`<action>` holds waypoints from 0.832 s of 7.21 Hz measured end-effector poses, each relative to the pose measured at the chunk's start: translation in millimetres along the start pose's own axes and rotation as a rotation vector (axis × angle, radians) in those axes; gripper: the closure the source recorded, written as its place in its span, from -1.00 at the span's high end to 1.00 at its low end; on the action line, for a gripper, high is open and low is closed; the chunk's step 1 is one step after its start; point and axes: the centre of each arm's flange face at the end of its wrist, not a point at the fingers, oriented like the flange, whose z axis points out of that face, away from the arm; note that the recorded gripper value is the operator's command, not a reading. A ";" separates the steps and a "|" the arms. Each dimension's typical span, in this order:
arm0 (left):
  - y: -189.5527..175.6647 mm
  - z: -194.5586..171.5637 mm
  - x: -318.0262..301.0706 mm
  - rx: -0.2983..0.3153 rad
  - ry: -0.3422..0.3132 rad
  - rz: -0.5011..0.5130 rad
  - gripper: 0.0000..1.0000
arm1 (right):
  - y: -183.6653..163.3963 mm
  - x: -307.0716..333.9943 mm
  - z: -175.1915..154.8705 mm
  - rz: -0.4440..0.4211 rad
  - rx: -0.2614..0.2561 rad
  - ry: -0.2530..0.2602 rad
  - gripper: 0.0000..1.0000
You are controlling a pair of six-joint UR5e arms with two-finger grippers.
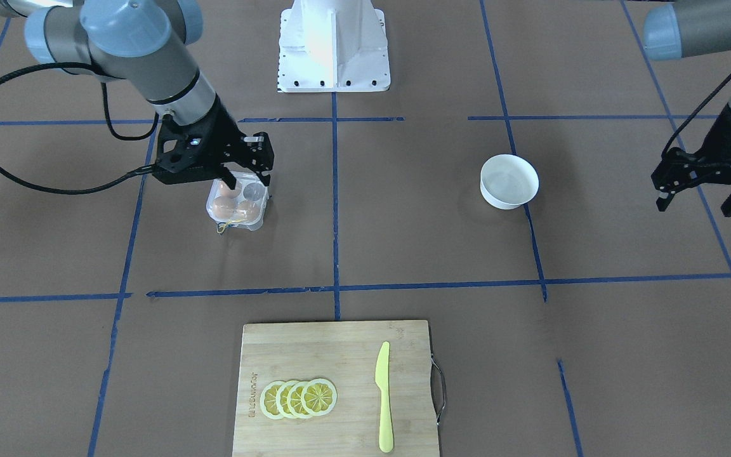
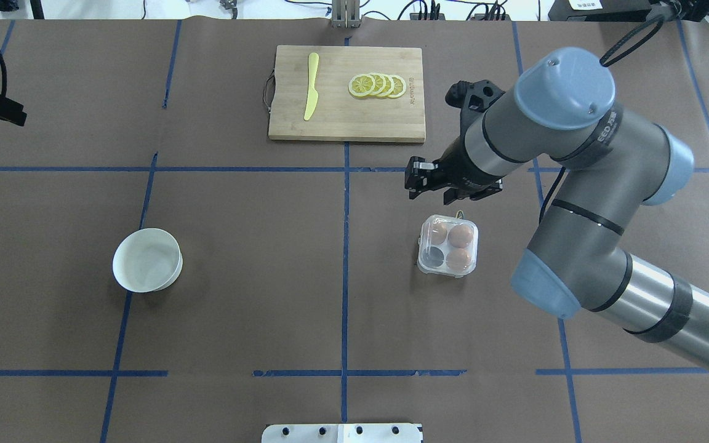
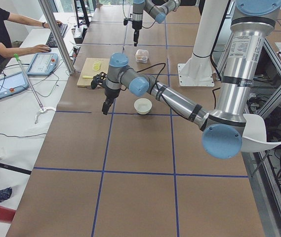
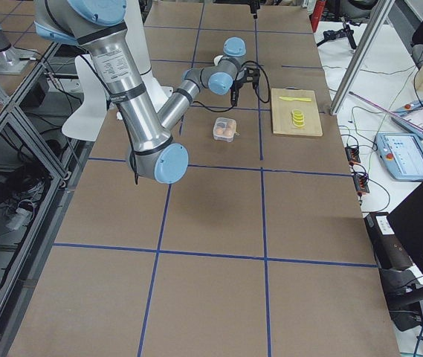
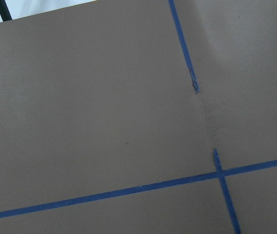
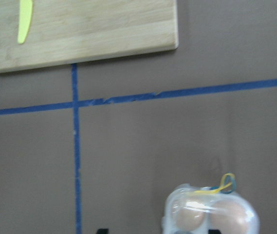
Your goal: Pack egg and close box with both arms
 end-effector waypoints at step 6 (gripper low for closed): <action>88.2 17.2 -235.7 -0.141 0.007 0.063 1.00 | -86.9 394.3 -96.0 -0.267 -0.065 0.176 1.00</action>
